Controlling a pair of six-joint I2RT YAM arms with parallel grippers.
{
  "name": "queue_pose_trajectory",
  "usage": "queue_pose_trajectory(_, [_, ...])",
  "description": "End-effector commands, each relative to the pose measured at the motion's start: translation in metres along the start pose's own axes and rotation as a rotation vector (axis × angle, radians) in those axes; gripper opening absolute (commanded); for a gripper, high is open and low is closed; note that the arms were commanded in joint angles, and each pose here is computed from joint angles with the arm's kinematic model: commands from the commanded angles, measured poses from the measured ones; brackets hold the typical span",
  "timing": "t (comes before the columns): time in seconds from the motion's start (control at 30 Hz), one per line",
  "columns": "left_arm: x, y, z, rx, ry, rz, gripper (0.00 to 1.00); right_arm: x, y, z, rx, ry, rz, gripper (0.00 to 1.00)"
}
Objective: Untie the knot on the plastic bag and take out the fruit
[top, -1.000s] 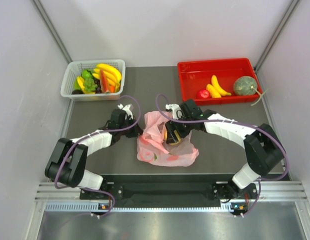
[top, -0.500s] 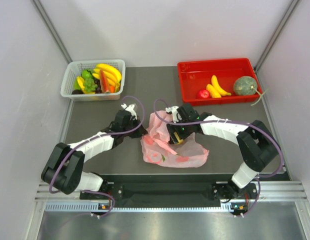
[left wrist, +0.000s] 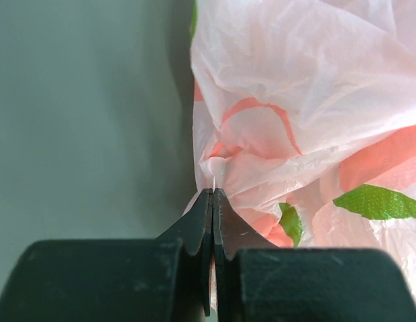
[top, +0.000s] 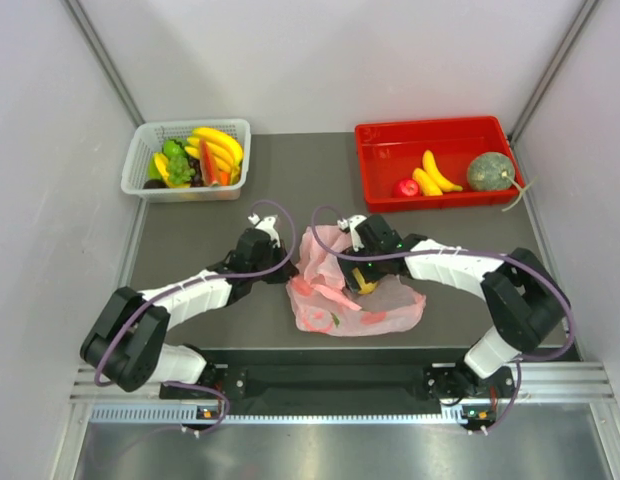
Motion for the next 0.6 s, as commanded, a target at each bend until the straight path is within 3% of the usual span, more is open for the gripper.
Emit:
queue_pose_trajectory(0.0, [0.008,-0.009,0.005,-0.047,-0.067,0.001,0.0,0.025,-0.005,0.029,-0.094,-0.146,-0.025,1.0])
queue_pose_trajectory(0.27, [0.008,-0.018,0.006,-0.079,-0.069,-0.002,0.0,0.034,0.003,0.057,-0.087,-0.189,-0.03,1.0])
queue_pose_trajectory(0.57, [0.005,-0.021,0.002,-0.09,-0.053,-0.001,0.0,0.026,0.002,0.05,-0.144,-0.129,-0.026,1.0])
Point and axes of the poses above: each gripper's point midway between its finger pads, its own z axis back along the fingers, its own y axis along the line the jaws close on, x = y × z, the point moved 4 cm from there along z, back along the fingers, and after that the axes turned 5 degrees about z, right-handed, at the moved point
